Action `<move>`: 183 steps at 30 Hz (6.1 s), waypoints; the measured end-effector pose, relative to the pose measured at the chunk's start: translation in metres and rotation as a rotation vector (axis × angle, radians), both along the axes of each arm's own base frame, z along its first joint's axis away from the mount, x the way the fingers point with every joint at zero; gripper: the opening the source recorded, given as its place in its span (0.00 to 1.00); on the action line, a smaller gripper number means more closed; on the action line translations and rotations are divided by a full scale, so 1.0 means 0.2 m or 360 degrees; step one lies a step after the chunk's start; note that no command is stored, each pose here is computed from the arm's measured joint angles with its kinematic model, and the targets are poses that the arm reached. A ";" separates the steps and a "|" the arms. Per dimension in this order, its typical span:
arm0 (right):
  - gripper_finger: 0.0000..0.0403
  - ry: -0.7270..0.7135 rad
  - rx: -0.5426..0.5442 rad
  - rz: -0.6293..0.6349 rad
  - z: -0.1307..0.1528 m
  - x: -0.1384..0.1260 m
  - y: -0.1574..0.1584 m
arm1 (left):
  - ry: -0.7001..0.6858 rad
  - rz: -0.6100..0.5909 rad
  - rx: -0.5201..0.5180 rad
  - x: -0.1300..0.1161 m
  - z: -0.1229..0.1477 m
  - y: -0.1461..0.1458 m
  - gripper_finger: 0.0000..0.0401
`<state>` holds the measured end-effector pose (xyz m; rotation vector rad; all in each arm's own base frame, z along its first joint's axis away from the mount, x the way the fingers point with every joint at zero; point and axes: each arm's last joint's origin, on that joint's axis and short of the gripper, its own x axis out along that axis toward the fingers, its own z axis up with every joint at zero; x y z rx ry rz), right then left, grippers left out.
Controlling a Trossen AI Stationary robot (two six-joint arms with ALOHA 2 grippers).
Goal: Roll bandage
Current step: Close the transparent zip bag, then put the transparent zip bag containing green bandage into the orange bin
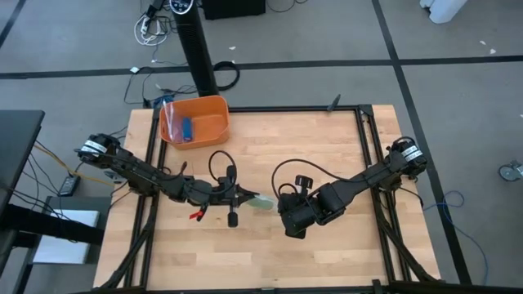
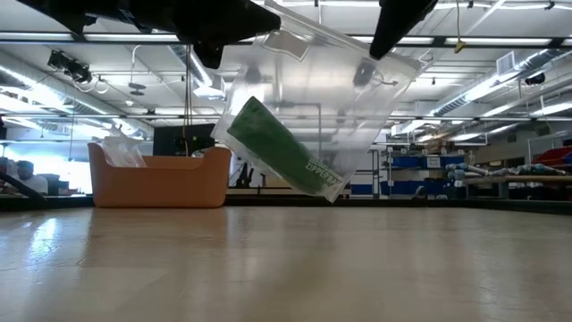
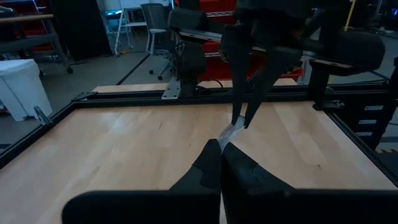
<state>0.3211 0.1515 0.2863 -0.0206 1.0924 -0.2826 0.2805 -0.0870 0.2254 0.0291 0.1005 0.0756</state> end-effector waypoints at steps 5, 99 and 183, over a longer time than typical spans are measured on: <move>0.05 0.0046 -0.0010 -0.0023 -0.01 -0.02 0.01 | 0.0000 0.0002 0.0000 0.00 0.00 0.00 0.00; 0.31 -0.0181 -0.0086 -0.0111 0.04 -0.20 0.18 | -0.0349 0.2434 -0.0078 -0.58 -0.18 0.89 0.00; 0.31 -0.0196 -0.0004 0.0131 0.05 -0.13 0.18 | 0.1241 0.1487 -0.0253 -0.31 0.22 1.17 0.47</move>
